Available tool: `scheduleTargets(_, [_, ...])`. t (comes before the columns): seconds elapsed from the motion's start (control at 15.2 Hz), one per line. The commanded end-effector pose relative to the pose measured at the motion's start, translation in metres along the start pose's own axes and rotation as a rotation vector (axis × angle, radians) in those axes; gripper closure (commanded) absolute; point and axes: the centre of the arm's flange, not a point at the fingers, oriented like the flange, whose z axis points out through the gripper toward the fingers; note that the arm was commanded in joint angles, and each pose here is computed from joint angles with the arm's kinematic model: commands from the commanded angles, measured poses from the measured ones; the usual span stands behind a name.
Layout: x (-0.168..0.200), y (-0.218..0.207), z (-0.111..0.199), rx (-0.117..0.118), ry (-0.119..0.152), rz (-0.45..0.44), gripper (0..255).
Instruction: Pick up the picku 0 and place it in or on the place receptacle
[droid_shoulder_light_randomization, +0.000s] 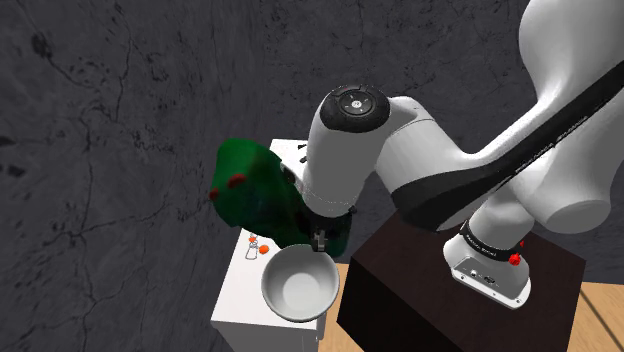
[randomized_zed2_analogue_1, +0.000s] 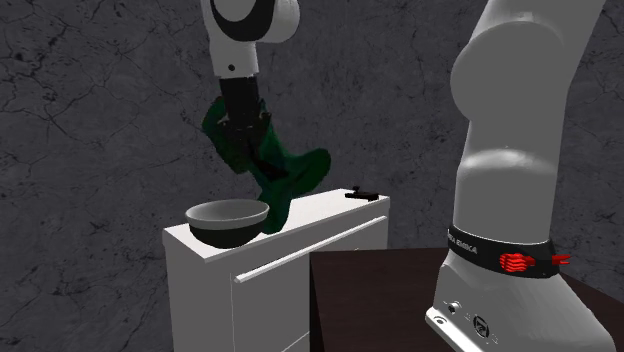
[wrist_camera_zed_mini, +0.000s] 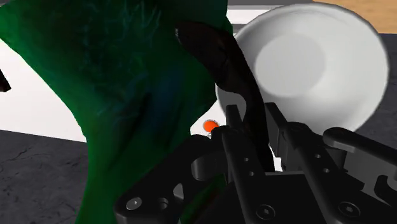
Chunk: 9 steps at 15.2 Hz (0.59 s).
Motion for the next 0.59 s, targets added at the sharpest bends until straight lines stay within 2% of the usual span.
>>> scheduleTargets(0.0, [0.013, -0.025, -0.008, 0.021, 0.053, 0.004, 255])
scheduleTargets(0.2, [0.019, -0.058, -0.016, 0.021, 0.053, 0.004, 255])
scheduleTargets(0.53, [0.017, -0.064, 0.010, 0.021, 0.053, 0.004, 255])
